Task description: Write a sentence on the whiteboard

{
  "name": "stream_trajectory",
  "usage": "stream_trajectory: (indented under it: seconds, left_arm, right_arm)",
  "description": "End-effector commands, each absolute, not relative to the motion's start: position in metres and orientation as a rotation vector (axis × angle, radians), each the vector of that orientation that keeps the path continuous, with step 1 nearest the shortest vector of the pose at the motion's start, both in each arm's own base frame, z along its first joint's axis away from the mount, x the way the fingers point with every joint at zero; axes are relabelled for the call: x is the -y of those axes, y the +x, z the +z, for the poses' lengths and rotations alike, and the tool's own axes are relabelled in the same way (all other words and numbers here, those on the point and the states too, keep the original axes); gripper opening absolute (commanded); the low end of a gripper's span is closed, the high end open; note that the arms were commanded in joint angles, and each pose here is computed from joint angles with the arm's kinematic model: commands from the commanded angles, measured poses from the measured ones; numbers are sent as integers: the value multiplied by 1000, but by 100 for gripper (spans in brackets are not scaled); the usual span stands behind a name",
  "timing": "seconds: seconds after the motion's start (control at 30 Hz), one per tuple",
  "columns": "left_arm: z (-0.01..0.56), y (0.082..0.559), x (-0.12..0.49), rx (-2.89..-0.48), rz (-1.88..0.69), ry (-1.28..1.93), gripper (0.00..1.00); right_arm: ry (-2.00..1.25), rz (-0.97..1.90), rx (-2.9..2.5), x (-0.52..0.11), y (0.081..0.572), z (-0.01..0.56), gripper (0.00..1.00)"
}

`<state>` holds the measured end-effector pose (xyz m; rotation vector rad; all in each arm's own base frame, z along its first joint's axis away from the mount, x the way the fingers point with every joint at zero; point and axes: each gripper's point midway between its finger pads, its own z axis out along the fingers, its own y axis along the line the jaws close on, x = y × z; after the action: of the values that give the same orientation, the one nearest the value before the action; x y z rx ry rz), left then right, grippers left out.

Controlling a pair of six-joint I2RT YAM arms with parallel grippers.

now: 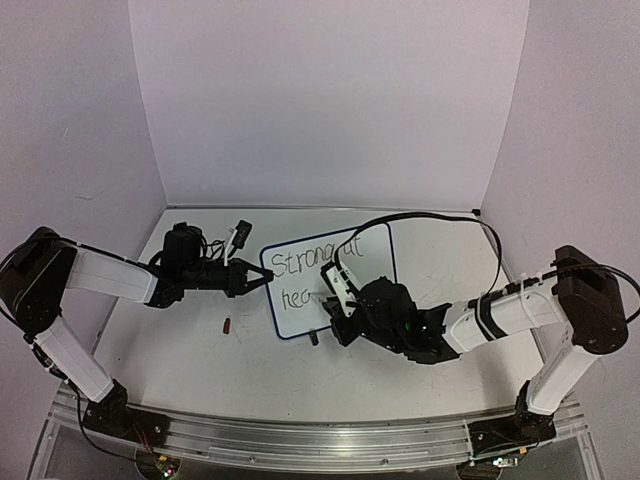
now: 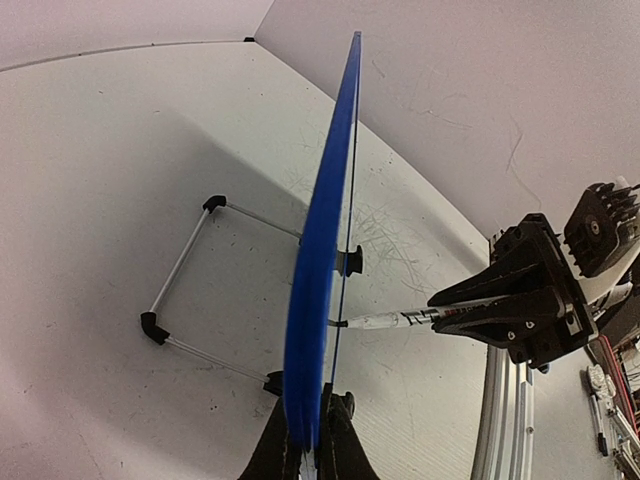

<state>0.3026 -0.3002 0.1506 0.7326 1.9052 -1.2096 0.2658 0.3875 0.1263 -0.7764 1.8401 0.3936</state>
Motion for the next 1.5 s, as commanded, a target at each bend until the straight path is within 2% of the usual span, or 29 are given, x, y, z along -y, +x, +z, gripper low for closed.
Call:
stream_trajectory:
  seconds: [0.0, 0.37, 1.47]
  left_arm:
    - [143, 313, 291, -1946, -1103, 712, 0]
    - [143, 313, 292, -1945, -1103, 714, 0]
    - [142, 314, 292, -1949, -1100, 715, 0]
  right_arm:
    - [-688, 392, -1790, -390, 285, 152, 0]
    - [-696, 394, -1785, -393, 285, 154, 0]
    - [-756, 411, -1924, -374, 263, 106, 0]
